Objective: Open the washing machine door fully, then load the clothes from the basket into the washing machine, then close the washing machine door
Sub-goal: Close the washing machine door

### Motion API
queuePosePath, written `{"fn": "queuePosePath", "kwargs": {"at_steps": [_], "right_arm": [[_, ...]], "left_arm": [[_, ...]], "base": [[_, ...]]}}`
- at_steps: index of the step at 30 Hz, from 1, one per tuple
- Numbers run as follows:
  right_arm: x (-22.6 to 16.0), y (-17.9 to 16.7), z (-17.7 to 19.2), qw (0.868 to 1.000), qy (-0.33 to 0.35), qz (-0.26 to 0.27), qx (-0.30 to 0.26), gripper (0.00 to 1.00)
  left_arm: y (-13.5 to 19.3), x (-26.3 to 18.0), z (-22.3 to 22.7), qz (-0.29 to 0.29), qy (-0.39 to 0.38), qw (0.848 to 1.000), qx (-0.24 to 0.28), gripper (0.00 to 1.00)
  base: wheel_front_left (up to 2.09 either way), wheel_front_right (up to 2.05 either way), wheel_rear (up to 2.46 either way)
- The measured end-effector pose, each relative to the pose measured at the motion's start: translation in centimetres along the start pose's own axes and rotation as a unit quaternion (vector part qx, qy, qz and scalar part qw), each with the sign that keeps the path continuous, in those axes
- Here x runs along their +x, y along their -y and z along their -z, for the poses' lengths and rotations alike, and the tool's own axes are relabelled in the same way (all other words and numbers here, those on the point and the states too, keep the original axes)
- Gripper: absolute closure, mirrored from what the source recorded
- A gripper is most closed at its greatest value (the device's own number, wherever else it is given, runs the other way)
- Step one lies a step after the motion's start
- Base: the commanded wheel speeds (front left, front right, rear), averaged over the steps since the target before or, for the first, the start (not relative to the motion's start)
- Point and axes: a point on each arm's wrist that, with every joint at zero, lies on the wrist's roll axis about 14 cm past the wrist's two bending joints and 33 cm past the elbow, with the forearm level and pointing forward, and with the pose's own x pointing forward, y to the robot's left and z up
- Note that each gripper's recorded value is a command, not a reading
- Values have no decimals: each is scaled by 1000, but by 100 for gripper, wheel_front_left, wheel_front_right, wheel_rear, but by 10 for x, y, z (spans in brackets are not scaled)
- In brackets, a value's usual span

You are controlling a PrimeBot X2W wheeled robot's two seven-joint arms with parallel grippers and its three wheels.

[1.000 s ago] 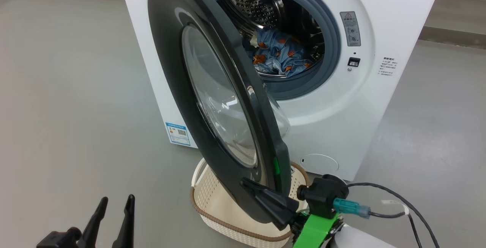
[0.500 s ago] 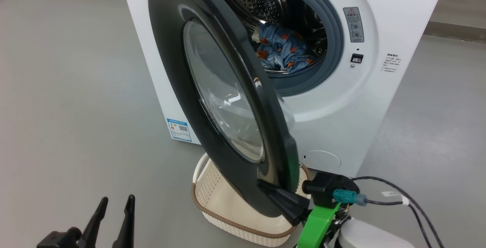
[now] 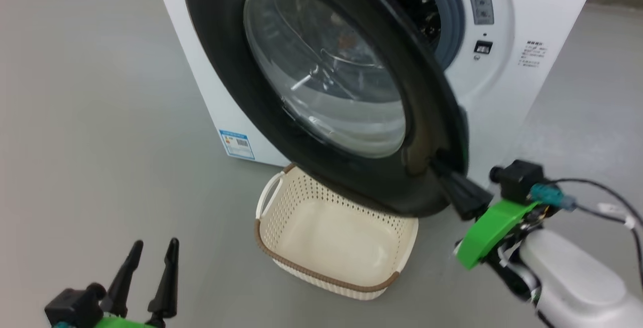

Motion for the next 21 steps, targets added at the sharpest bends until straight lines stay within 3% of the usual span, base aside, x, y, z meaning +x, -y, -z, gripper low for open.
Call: {"fn": "queuePosePath", "kwargs": {"at_steps": [14, 21], "right_arm": [[39, 93, -7, 997, 17, 74, -2, 100], [68, 125, -19, 996, 34, 82, -12, 100]], "left_arm": [[-1, 39, 5, -5, -20, 1000, 7, 0], [-4, 54, 9, -11, -30, 999, 14, 0]], "base": [[0, 0, 0], [0, 0, 0]]}}
